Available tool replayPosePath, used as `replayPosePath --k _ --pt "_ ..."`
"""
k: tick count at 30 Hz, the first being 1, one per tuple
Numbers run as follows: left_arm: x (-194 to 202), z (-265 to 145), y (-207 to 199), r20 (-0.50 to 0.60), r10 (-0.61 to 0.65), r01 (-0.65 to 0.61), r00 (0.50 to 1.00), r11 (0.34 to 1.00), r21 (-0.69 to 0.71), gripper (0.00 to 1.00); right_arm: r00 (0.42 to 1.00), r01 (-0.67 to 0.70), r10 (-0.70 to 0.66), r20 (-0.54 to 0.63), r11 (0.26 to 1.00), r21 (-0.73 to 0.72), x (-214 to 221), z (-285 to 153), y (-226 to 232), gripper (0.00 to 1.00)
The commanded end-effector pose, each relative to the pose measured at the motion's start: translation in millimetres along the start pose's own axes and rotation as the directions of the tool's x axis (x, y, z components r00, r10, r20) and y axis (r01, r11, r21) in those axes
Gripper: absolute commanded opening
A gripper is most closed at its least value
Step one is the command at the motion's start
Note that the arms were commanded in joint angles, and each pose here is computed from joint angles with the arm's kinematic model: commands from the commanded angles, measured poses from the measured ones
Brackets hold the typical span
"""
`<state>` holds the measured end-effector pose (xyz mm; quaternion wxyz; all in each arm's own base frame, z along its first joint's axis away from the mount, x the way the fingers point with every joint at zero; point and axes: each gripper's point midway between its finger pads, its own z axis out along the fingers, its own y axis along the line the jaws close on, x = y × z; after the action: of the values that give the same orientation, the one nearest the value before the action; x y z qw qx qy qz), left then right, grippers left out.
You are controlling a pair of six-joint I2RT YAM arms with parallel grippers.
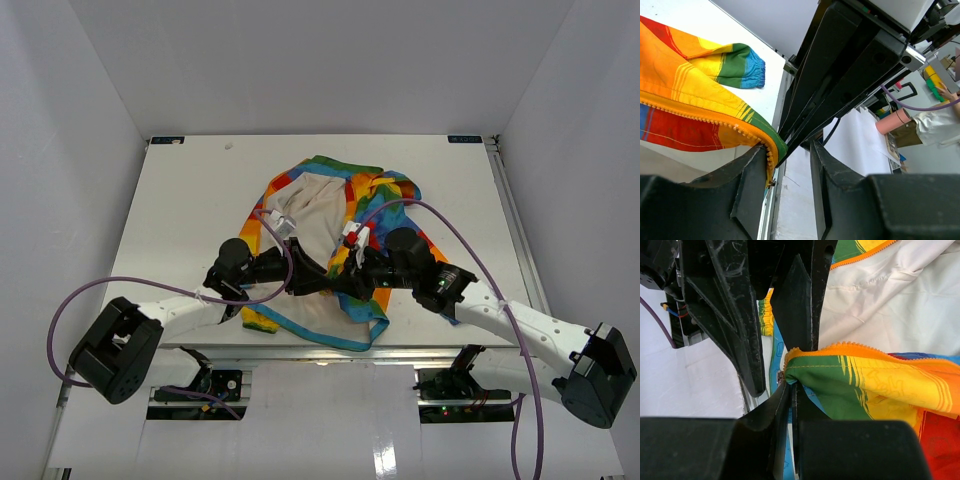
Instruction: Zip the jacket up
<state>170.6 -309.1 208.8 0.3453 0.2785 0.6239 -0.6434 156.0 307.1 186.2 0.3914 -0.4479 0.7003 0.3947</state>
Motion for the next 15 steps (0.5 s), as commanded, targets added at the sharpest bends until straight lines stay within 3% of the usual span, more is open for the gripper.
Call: replayPosePath --k 1,5,9,15 --pt "-12.1 1.9 -24.7 0.025 0.068 -0.070 0.997 0.994 0.090 0.42 0.999 0.016 -0.016 0.041 1.000 -0.014 -6.7 4.7 1.7 0.08" --pt "-11.5 2.4 -25.2 0.021 0.060 -0.062 0.998 0.993 0.099 0.19 0.999 0.017 -0.016 0.048 1.000 -0.007 -7.1 4.2 1.2 0.08" --pt "-10.7 3.1 -26.9 0.018 0.046 -0.048 0.999 0.992 0.120 0.03 0.997 0.018 -0.017 0.078 1.000 -0.004 -10.8 4.7 1.0 0.23" --pt "-9.1 3.9 -29.2 0.013 0.029 -0.030 1.000 0.989 0.147 0.00 0.991 0.023 -0.024 0.132 1.000 0.013 -15.6 2.6 -0.9 0.24"
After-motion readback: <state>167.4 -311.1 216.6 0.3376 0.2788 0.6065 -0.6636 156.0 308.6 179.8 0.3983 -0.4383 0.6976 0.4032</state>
